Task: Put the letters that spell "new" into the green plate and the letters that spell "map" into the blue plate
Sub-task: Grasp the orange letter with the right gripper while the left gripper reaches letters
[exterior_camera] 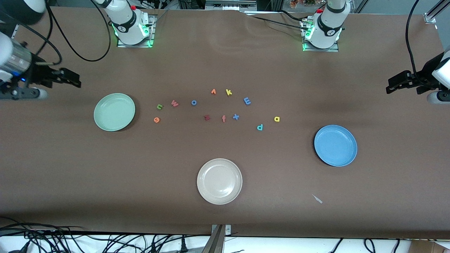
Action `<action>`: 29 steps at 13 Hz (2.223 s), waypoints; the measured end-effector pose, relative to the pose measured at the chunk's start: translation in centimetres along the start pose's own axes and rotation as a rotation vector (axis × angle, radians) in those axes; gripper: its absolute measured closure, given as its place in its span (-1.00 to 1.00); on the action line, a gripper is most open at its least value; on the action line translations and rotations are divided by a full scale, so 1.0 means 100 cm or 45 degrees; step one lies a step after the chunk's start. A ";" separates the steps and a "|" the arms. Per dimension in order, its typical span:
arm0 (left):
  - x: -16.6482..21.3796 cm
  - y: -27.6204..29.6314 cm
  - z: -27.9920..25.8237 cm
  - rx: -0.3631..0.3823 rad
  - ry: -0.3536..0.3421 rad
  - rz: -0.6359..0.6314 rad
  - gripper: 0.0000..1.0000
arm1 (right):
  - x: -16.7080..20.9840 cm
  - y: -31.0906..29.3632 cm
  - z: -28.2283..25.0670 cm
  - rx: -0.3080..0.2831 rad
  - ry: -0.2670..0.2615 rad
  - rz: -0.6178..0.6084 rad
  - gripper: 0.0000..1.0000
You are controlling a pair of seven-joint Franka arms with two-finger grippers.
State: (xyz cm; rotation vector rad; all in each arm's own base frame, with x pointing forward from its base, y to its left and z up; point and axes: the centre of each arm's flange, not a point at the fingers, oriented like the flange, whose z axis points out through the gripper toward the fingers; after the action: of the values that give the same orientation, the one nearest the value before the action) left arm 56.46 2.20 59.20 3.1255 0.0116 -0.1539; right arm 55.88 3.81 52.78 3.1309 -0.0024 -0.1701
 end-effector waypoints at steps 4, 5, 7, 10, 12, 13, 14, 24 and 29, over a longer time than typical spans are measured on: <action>0.021 0.003 0.040 -0.041 -0.092 0.009 -1.00 | -0.003 -0.124 0.116 0.024 0.135 0.215 -1.00; 0.027 0.009 0.052 -0.045 -0.118 0.025 -1.00 | -0.010 -0.148 0.147 0.001 0.141 0.256 -1.00; 0.036 0.037 0.072 -0.054 -0.152 0.086 -1.00 | -0.012 -0.172 0.200 -0.091 0.155 0.315 -1.00; 0.043 0.079 0.107 -0.130 -0.148 0.152 -1.00 | -0.004 -0.192 0.270 -0.092 0.155 0.428 -0.94; 0.041 0.099 0.127 -0.138 -0.138 0.190 -1.00 | -0.002 -0.193 0.303 -0.080 0.125 0.462 -0.92; 0.040 0.111 0.139 -0.139 -0.115 0.212 -1.00 | -0.001 -0.193 0.315 -0.069 0.122 0.475 -0.80; 0.037 0.125 0.154 -0.140 -0.087 0.237 -1.00 | -0.001 -0.192 0.327 -0.055 0.121 0.491 -0.80; -0.044 0.249 0.317 -0.082 0.084 0.227 -1.00 | 0.000 -0.172 0.356 -0.059 0.102 0.559 -0.40; -0.041 0.270 0.386 0.024 0.035 0.264 -1.00 | 0.002 -0.173 0.350 -0.052 0.115 0.559 0.44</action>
State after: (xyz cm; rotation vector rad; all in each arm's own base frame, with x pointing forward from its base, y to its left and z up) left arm 48.83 -25.32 21.49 3.1202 -0.3136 -0.1086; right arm 52.27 20.88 17.85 2.9979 -0.6665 -0.0230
